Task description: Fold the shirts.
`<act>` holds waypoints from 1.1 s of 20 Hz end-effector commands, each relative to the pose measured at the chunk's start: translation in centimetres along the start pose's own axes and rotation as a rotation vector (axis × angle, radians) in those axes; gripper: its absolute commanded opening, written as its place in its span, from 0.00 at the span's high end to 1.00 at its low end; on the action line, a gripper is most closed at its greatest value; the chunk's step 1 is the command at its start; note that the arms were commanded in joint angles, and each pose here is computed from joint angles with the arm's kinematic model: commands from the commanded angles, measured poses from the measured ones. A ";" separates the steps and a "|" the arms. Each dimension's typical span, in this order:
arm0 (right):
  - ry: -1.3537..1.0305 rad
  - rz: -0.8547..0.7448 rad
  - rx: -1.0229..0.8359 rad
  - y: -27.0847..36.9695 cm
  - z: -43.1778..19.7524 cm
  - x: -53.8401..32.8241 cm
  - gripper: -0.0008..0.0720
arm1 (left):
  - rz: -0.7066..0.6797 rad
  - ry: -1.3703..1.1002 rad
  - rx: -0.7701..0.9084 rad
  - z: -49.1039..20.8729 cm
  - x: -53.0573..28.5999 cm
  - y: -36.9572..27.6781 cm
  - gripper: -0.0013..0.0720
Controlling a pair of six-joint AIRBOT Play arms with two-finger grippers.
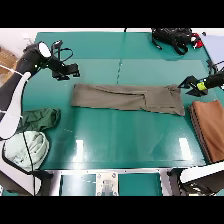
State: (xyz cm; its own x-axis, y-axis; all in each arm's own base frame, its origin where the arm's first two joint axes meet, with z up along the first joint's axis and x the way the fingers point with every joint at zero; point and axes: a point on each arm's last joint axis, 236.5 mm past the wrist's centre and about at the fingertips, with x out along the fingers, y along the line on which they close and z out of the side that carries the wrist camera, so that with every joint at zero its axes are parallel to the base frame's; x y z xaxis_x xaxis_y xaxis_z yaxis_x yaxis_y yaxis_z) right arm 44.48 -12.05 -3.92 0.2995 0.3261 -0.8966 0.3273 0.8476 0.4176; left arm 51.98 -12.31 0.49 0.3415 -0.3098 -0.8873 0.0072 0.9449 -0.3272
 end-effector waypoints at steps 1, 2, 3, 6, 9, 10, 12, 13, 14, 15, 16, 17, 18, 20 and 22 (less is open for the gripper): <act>0.121 0.101 -0.035 -2.0 -2.3 1.2 0.05 | -0.034 0.049 -0.012 -0.7 -1.1 -0.7 0.11; 0.138 0.150 -0.042 -2.1 -2.7 1.8 0.04 | -0.042 0.057 -0.016 -0.9 -1.1 -0.9 0.11; 0.145 0.195 -0.049 -2.0 -2.8 2.2 0.04 | -0.045 0.064 -0.017 -1.1 -1.1 -1.0 0.11; 0.143 0.299 -0.083 -2.1 -2.9 3.5 0.04 | -0.056 0.086 -0.021 -1.6 -1.1 -1.2 0.11; 0.161 0.369 -0.095 -1.6 -3.2 5.3 0.04 | -0.099 0.089 -0.035 -1.6 -1.2 -2.2 0.11; 0.169 0.406 -0.104 -1.0 -3.4 5.8 0.04 | -0.115 0.091 -0.034 -1.6 -1.3 -2.6 0.11; 0.184 0.440 -0.102 -0.6 -3.8 6.4 0.04 | -0.157 0.092 -0.014 -1.7 -1.4 -3.6 0.11; 0.188 0.439 -0.101 -0.6 -3.9 6.5 0.04 | -0.173 0.093 -0.011 -1.7 -1.5 -3.9 0.11; 0.190 0.441 -0.103 -0.4 -3.9 6.6 0.04 | -0.187 0.092 -0.014 -1.7 -1.5 -4.3 0.11; 0.191 0.442 -0.104 -0.4 -3.9 6.6 0.04 | -0.199 0.091 -0.017 -1.7 -1.6 -4.6 0.11; 0.194 0.441 -0.109 -0.1 -4.0 6.7 0.04 | -0.209 0.092 -0.018 -1.7 -1.6 -5.0 0.11; 0.195 0.439 -0.114 0.1 -3.9 6.9 0.04 | -0.211 0.093 -0.014 -1.8 -1.5 -5.2 0.11; 0.194 0.432 -0.115 0.3 -3.9 7.2 0.06 | -0.215 0.093 -0.008 -1.9 -1.5 -5.6 0.11; 0.184 0.416 -0.109 0.6 -3.5 7.6 0.48 | -0.227 0.080 0.036 -1.9 -1.2 -6.9 0.39; 0.178 0.412 -0.111 0.7 -3.4 7.8 0.86 | -0.243 0.045 0.120 -1.7 -0.8 -8.7 0.94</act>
State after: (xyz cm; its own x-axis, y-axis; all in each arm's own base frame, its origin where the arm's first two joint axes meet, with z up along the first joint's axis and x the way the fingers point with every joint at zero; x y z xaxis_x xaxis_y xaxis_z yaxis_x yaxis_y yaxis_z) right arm 43.39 -7.75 -11.22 0.2077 0.7103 -0.6726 0.1141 0.6653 0.7378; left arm 49.68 -18.43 3.01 0.2507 -0.5111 -0.8222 0.1116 0.8589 -0.4999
